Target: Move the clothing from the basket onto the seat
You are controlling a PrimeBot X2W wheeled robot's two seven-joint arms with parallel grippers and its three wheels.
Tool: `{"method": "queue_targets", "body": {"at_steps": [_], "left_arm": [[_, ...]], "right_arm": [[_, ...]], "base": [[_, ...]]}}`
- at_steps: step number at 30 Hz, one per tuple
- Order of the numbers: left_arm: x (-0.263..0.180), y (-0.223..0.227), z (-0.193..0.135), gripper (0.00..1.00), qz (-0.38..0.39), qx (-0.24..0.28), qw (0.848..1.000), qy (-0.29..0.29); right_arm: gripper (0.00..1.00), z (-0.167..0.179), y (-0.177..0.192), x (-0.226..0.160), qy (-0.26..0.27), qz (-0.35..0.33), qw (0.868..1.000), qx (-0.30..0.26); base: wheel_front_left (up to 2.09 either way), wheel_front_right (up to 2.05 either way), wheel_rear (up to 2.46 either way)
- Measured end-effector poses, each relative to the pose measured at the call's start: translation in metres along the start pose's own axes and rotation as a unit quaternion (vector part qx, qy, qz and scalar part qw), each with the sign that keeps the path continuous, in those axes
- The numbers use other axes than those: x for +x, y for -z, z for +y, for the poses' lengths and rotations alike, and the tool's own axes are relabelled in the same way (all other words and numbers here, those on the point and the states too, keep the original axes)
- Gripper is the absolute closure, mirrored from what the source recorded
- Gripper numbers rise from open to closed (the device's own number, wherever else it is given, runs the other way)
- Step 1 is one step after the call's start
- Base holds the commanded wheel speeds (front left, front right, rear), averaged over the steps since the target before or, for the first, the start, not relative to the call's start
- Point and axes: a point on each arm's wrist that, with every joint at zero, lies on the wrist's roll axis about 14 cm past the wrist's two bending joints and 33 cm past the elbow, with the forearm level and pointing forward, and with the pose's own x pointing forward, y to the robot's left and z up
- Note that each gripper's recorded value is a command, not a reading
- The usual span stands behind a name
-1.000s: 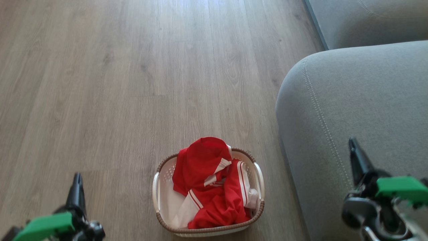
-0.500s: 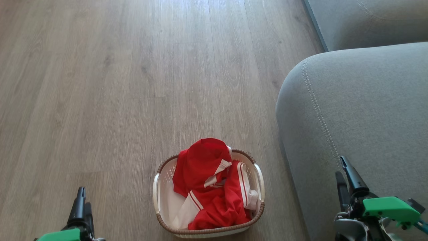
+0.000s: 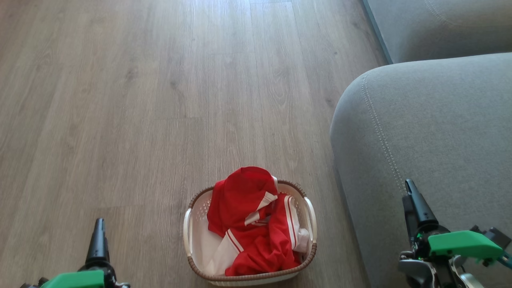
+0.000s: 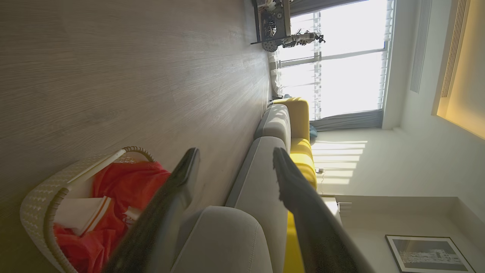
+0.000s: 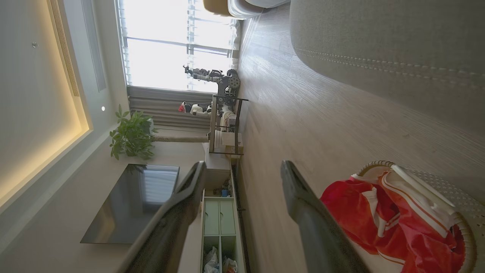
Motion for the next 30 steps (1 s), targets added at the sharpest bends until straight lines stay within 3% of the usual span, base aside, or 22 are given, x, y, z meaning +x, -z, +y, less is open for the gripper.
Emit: {"method": "queue_targets", "body": {"at_steps": [18, 30], "left_arm": [[-0.001, 0.007, -0.011, 0.0, -0.007, 0.135, 0.991, 0.01], [-0.003, 0.012, -0.012, 0.0, -0.013, 0.255, 0.967, 0.014]], "right_arm": [[0.0, 0.027, 0.011, 0.001, -0.062, 0.006, 0.989, -0.135], [0.0, 0.032, 0.014, 0.0, -0.08, 0.005, 0.973, -0.219]], "base": [[0.0, 0.0, 0.0], [0.0, 0.0, 0.0]]}}
